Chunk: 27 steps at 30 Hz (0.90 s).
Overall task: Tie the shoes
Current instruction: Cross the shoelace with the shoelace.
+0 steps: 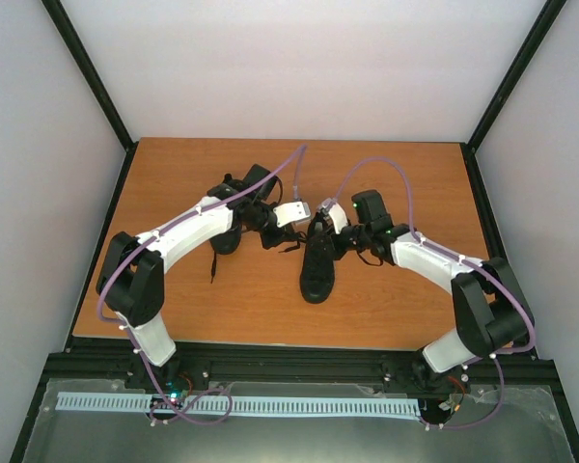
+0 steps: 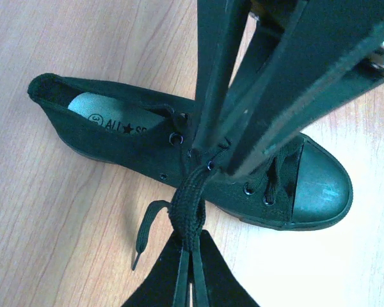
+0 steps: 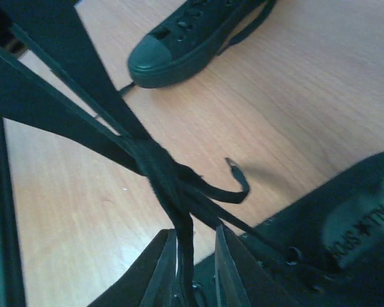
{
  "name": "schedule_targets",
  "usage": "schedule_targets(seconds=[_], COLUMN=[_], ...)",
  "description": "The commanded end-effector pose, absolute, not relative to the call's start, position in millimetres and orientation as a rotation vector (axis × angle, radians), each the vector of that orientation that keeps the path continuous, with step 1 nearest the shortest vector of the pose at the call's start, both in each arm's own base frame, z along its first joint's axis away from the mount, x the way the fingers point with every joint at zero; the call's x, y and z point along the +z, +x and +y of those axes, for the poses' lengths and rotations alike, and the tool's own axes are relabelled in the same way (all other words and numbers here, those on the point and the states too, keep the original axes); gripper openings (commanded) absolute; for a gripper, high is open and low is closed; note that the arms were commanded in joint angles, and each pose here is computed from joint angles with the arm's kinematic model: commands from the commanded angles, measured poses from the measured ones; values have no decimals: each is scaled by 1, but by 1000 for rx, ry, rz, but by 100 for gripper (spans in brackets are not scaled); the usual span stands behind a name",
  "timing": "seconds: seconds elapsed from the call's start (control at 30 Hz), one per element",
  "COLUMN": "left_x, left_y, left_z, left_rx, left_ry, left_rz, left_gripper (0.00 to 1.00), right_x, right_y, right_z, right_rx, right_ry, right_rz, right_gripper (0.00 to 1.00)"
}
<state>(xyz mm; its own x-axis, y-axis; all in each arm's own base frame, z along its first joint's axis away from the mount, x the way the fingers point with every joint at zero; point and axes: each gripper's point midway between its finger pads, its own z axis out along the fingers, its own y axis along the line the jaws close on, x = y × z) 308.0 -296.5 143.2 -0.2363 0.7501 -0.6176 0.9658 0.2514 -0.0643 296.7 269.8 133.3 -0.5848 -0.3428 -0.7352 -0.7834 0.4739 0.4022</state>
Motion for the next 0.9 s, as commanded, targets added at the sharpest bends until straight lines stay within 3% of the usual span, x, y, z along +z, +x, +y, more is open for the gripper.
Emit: schedule_targets(seconds=[0.0, 0.4, 0.77, 0.87], left_x=[156, 157, 159, 160], left_y=[307, 311, 310, 311], left_z=[-297, -299, -297, -298], left_rx=[-638, -639, -624, -624], left_ry=[1538, 1517, 1522, 1522], left_rz=[2042, 2046, 2040, 2039], left_gripper=[1, 1, 1, 1], right_x=[138, 116, 100, 97], right_y=[309, 291, 286, 287], right_z=[254, 269, 282, 282], right_rx=[874, 873, 891, 875], right_ry=[-784, -743, -786, -782], right_rz=[2150, 2098, 2135, 2148], right_gripper=[22, 41, 36, 25])
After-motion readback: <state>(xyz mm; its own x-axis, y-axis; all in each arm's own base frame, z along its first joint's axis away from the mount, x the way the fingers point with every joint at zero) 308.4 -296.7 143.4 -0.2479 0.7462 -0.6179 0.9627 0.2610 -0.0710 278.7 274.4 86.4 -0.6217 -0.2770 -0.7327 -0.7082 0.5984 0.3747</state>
